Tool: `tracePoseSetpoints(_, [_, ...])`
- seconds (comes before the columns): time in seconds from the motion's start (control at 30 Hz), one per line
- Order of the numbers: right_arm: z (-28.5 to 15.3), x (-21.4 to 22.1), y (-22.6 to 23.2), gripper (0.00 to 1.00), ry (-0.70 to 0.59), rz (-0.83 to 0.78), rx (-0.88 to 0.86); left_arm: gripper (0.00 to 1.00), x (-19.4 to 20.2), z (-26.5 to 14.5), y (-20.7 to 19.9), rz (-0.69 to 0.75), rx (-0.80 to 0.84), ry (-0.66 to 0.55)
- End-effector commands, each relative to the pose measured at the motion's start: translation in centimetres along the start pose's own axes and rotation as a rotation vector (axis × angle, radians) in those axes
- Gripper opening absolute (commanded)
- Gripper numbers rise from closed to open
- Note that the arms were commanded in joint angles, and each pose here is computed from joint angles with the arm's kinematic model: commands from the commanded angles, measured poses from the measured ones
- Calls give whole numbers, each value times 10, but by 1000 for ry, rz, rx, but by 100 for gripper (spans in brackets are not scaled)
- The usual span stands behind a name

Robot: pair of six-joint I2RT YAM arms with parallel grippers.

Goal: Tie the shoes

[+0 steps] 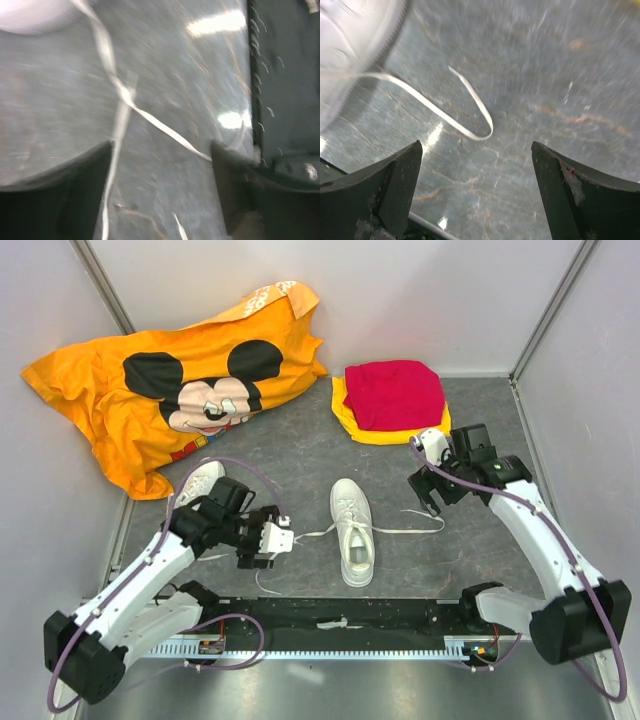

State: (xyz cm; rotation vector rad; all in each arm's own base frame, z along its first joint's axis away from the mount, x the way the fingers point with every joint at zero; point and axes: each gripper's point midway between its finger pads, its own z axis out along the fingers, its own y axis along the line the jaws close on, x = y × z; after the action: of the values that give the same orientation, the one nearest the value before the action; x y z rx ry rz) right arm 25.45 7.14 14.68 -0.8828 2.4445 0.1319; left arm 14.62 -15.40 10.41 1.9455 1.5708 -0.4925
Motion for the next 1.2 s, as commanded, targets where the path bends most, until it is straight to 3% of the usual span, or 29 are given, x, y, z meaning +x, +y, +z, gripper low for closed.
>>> tracePoseSetpoints(0.0, [-43, -67, 2, 98, -338, -66, 10, 99, -73, -24, 60, 46, -257, -278])
tracePoseSetpoints(0.1, [-53, -84, 15, 98, -461, -89, -43, 99, -87, -23, 62, -30, -244, -356])
tracePoseSetpoints(0.23, [-54, -91, 33, 98, -542, -235, -132, 99, -93, -7, 56, -10, -128, -388])
tracePoseSetpoints(0.47, [-21, -65, 38, 98, -345, -308, -244, 98, -59, 43, 89, -84, -135, -185])
tracePoseSetpoints(0.63, [2, -35, 35, 98, -208, -284, -250, 71, -49, 74, 81, -16, -65, -129])
tracePoseSetpoints(0.8, [17, -6, 34, 98, -109, -266, -239, 62, -42, 102, 76, -4, -12, -92])
tracePoseSetpoints(0.9, [20, 5, 33, 98, -81, -266, -230, 50, -40, 116, 74, 3, 18, -81])
tracePoseSetpoints(1.17, [23, 18, 35, 98, -48, -262, -232, 42, -44, 139, 80, 17, 0, -61])
